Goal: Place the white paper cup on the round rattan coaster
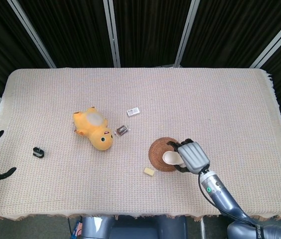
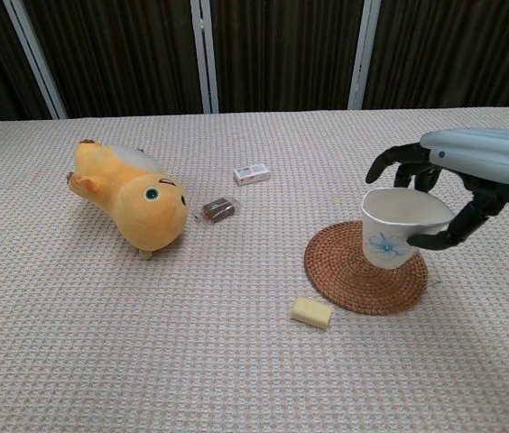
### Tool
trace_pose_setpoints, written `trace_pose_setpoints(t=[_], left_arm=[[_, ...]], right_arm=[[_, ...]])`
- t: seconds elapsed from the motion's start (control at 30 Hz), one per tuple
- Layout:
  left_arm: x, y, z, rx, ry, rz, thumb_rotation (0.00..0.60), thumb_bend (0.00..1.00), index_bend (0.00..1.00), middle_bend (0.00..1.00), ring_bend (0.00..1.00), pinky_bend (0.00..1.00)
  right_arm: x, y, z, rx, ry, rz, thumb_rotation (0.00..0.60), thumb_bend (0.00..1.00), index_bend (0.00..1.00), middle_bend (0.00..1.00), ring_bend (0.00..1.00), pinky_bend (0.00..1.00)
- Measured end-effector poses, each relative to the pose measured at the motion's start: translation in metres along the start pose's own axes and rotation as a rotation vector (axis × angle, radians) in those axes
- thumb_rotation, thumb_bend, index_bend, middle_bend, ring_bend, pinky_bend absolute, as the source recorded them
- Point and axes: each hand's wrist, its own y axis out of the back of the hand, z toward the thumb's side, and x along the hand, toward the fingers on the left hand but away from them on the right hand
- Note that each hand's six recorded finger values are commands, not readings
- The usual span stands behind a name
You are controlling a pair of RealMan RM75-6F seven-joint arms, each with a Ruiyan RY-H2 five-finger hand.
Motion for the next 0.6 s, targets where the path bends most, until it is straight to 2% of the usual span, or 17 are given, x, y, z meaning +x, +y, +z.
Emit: trace_pose_setpoints(t=[0.23, 0.37, 0.4, 0.47, 0.5, 0.57, 0.6], left_arm=[[0.002, -0.001, -0.003, 0.002, 0.011, -0.006, 0.6, 0.0, 0.0, 0.0, 0.0, 0.0], [0.003, -0.001, -0.003, 0.003, 0.012, -0.007, 0.6, 0.0, 0.0, 0.0, 0.0, 0.0], [0.003, -0.001, -0.003, 0.004, 0.012, -0.008, 0.6, 0.0, 0.0, 0.0, 0.0, 0.0], [0.003, -0.002, -0.003, 0.005, 0.012, -0.009, 0.6, 0.0, 0.0, 0.0, 0.0, 0.0], [0.003, -0.002, -0.003, 0.005, 0.012, -0.009, 0.6, 0.0, 0.0, 0.0, 0.0, 0.0], [0.003, -0.002, -0.003, 0.004, 0.014, -0.01, 0.6, 0.0, 0.0, 0.0, 0.0, 0.0], [0.004, -0.002, -0.003, 0.004, 0.014, -0.01, 0.6, 0.0, 0.0, 0.0, 0.0, 0.0]], right_arm=[[-0.031, -0.013, -0.004, -0.035, -0.081, 0.031, 0.6, 0.22, 0.22, 0.41, 0.4, 0.3], [-0.038, -0.02, -0.006, -0.035, -0.103, 0.041, 0.6, 0.21, 0.2, 0.4, 0.38, 0.3], [-0.039, -0.02, -0.007, -0.035, -0.105, 0.043, 0.6, 0.15, 0.14, 0.35, 0.34, 0.3], [-0.039, -0.021, -0.008, -0.033, -0.108, 0.046, 0.6, 0.04, 0.04, 0.17, 0.21, 0.25], [-0.039, -0.021, -0.008, -0.031, -0.109, 0.047, 0.6, 0.0, 0.0, 0.07, 0.11, 0.2], [-0.038, -0.021, -0.01, -0.024, -0.112, 0.055, 0.6, 0.0, 0.0, 0.0, 0.01, 0.12], [-0.037, -0.021, -0.01, -0.021, -0.113, 0.061, 0.6, 0.0, 0.0, 0.0, 0.0, 0.1]])
